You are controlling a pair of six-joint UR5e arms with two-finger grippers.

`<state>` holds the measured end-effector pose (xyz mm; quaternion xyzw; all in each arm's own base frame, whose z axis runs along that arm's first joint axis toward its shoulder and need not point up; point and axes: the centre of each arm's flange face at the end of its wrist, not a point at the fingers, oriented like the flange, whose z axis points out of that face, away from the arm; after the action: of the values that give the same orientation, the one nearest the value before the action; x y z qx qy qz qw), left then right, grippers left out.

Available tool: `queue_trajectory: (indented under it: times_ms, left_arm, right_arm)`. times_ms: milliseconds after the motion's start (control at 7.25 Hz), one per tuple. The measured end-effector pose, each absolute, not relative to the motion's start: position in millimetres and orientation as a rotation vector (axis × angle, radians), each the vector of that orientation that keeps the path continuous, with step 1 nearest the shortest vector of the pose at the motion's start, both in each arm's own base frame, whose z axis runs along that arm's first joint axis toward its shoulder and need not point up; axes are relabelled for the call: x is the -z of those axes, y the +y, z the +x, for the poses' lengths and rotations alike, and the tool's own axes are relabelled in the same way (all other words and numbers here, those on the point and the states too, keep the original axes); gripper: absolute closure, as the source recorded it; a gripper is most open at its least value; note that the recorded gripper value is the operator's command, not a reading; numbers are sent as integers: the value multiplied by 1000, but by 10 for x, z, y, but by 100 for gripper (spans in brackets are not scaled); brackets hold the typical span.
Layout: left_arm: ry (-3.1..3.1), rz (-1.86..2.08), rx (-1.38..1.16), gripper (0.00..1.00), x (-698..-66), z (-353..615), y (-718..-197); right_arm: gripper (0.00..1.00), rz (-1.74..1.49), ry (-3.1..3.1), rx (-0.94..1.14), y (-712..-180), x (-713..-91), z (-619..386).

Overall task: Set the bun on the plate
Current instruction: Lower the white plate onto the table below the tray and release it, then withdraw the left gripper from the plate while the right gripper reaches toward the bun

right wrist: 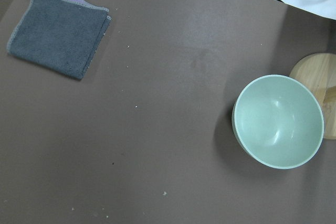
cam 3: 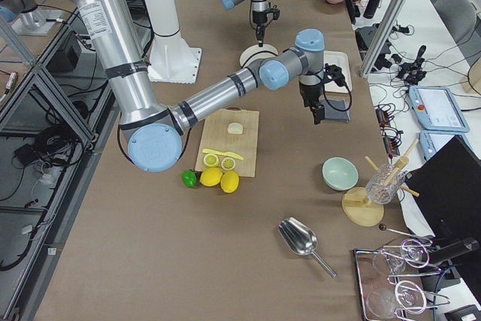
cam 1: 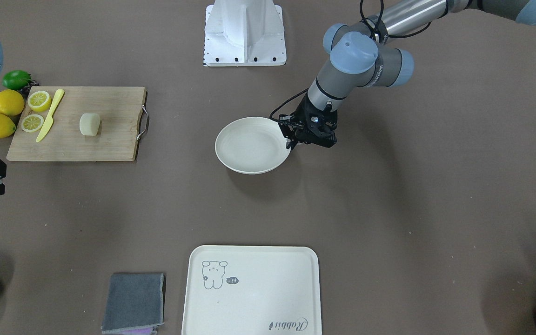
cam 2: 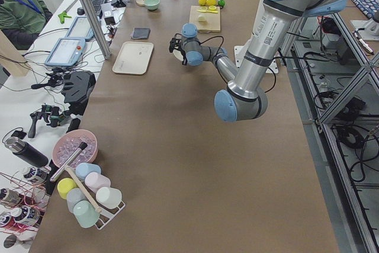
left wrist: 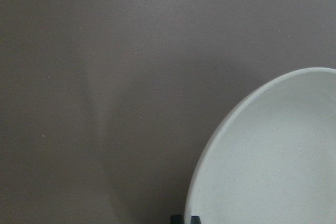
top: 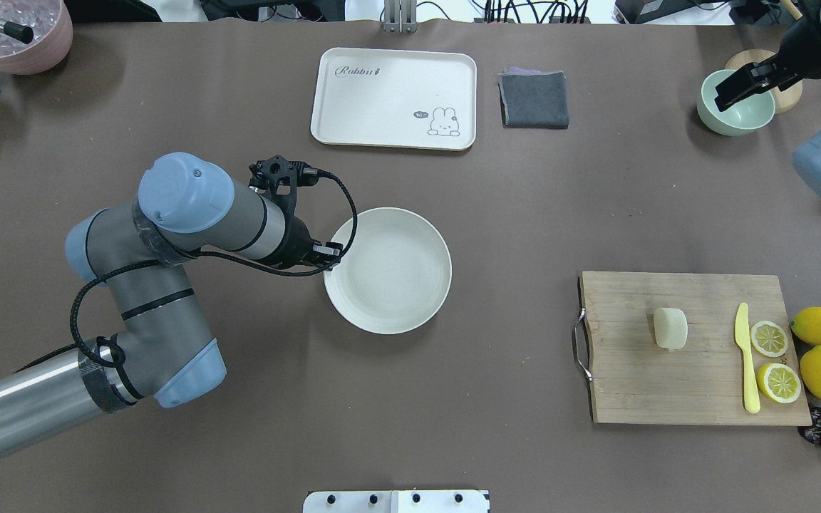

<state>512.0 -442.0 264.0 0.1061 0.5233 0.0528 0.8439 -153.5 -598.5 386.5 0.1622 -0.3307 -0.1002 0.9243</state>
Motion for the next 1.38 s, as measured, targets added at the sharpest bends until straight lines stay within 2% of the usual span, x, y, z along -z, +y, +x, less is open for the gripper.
queue_trajectory:
  times_ms: [552, 966, 1379]
  left_arm:
    - [1118, 286, -92, 2, -2643, 5077, -4464]
    - [1094, 380, -46, 2, -2649, 4613, -4816]
    - [1036, 454, -49, 2, -2867, 4132, -5146]
  right_arm:
    - [0, 329, -690, 215, -5968, -3844, -1581]
    - [0, 300, -734, 268, -5842, -3806, -1883]
    - [0, 213, -768, 271, -5603, -4041, -2103]
